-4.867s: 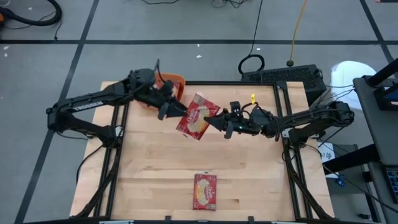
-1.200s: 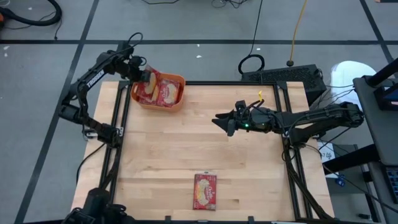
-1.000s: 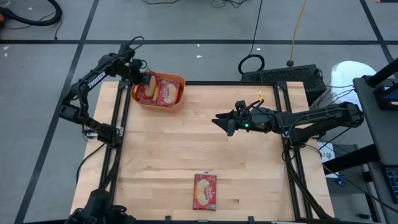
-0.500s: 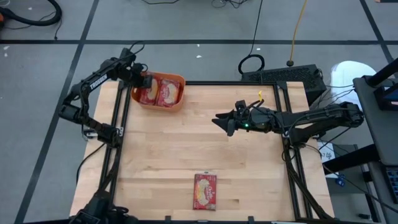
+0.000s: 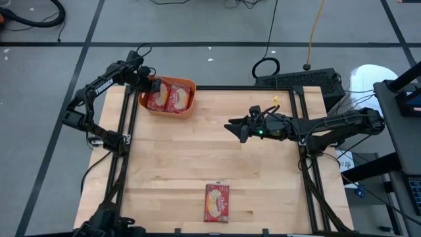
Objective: Sort popcorn bags into baskets
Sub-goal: Stack the red popcorn bag on top of the red popcorn bag in the orange bin
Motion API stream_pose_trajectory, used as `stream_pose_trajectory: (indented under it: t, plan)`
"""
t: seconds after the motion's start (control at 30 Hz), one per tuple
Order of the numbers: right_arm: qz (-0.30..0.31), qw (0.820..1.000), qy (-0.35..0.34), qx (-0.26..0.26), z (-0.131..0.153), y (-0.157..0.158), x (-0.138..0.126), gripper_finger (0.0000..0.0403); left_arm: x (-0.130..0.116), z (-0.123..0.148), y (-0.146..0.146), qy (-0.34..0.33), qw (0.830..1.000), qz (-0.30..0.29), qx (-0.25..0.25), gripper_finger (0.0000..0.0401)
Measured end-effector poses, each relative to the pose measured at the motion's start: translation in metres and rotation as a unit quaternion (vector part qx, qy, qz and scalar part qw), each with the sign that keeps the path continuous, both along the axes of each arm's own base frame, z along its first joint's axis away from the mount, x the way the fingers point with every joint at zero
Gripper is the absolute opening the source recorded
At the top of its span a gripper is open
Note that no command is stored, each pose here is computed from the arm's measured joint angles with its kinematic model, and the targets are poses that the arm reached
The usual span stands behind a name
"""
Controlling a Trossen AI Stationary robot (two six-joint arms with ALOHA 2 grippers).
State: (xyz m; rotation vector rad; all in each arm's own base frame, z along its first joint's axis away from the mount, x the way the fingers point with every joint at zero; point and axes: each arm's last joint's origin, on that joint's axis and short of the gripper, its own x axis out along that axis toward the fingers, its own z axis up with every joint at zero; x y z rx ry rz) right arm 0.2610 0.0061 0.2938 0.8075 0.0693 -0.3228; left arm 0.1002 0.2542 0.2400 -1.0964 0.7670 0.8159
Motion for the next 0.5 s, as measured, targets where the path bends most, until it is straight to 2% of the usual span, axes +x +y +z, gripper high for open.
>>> stream_pose_trajectory:
  t: [0.23, 0.37, 0.5]
  plan:
    - [0.000, 1.000, 0.000, 0.000, 0.0000, 0.0000, 0.0000, 0.0258, -0.0001, 0.0004, -0.0010, -0.001, 1.000, 0.008, -0.007, 0.0223]
    - [-0.001, 1.000, -0.003, 0.011, 0.0000, 0.0001, 0.0000, 0.0258, -0.0008, -0.0001, -0.0032, 0.013, 1.000, 0.006, -0.011, 0.0231]
    - [-0.001, 1.000, -0.003, 0.013, 0.0000, 0.0001, 0.0000, 0.0258, -0.0040, 0.0082, -0.0071, 0.038, 0.999, 0.013, 0.018, 0.0232]
